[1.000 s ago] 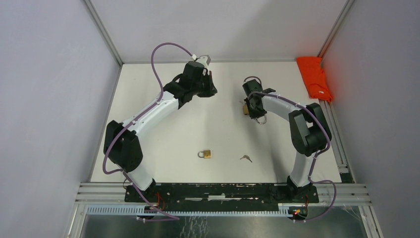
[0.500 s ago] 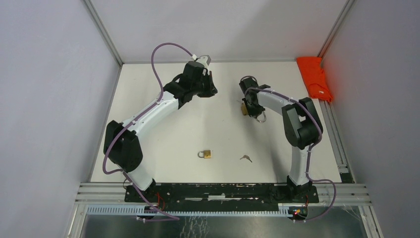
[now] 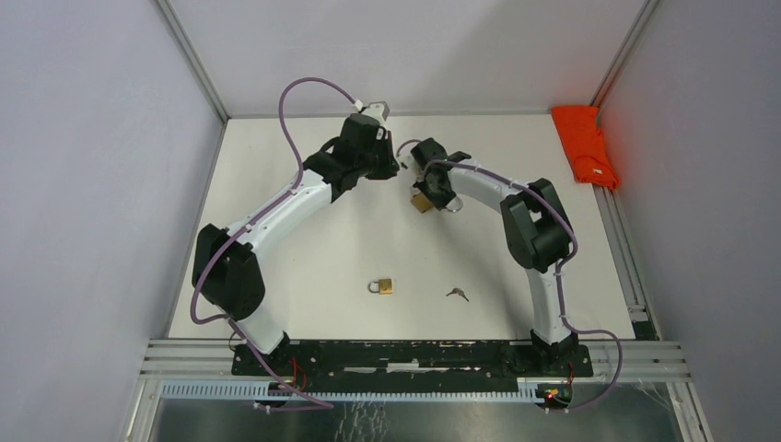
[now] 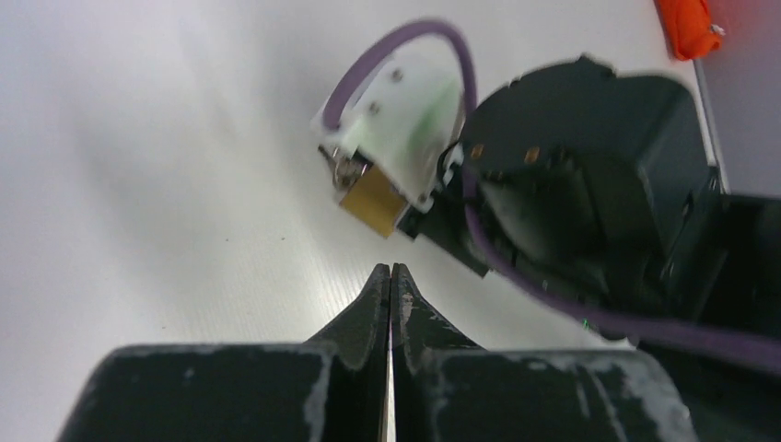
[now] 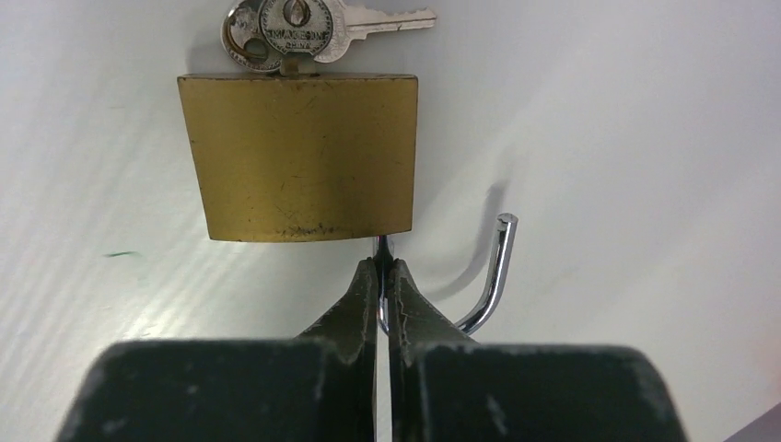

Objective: Unlock with the key
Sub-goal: Move the lock to the center of the board.

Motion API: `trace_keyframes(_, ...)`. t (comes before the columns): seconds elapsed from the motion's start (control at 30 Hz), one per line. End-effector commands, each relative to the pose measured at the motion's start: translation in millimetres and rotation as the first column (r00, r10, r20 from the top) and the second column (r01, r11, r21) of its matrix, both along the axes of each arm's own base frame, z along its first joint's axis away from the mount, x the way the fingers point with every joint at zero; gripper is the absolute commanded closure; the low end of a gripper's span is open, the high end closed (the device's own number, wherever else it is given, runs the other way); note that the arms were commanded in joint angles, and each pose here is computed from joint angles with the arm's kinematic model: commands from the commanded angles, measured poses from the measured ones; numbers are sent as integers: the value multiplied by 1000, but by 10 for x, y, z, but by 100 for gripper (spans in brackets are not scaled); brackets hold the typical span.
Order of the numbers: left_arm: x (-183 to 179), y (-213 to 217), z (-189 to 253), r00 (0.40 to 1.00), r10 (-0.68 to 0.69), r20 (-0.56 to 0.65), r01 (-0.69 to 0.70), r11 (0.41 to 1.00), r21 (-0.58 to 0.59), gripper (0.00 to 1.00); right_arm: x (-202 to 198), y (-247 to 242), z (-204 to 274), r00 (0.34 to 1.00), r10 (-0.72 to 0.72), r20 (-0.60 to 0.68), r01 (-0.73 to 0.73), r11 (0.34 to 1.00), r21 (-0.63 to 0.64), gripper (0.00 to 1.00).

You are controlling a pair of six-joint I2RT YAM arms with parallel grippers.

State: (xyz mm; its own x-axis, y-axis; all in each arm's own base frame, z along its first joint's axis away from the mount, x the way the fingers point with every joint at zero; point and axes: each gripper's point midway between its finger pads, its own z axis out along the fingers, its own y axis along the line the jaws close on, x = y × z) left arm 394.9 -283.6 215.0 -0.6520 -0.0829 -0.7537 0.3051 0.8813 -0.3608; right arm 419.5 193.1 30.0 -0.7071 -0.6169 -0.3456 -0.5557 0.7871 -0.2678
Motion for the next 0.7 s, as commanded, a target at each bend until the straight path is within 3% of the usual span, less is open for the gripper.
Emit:
trace_keyframes(0.0, 52, 236, 302, 991, 79, 106, -84, 996, 40, 97, -4, 393, 210, 972, 232, 45, -232, 973, 4, 100)
trace_keyframes(0.13, 69, 474, 526, 966, 199, 164, -206, 978, 27, 97, -139, 458, 179, 945, 326, 23, -325, 945, -41, 100)
trace_keyframes(0.27, 33, 756, 820, 917, 316, 243, -324, 946, -8, 95, -108, 291, 69, 950, 313, -13, -313, 944, -109, 100)
trace_keyframes(0.37, -7, 852, 999, 899, 332, 286, -340, 940, -23, 92, 50, 118, -14, 962, 271, -29, -272, 943, -192, 100)
trace_keyframes(0.5, -20, 880, 1009, 899, 333, 285, -345, 939, -10, 92, 388, -17, 88, 985, 166, 52, -146, 949, -278, 83)
trace_keyframes(0.6, -9, 869, 944, 903, 329, 275, -343, 939, 2, 92, 538, 53, 170, 987, 124, 99, -99, 968, -229, 70)
trace_keyframes(0.67, 0, 853, 901, 907, 325, 267, -339, 941, 9, 92, 597, 114, 246, 984, 118, 137, -91, 977, -191, 69)
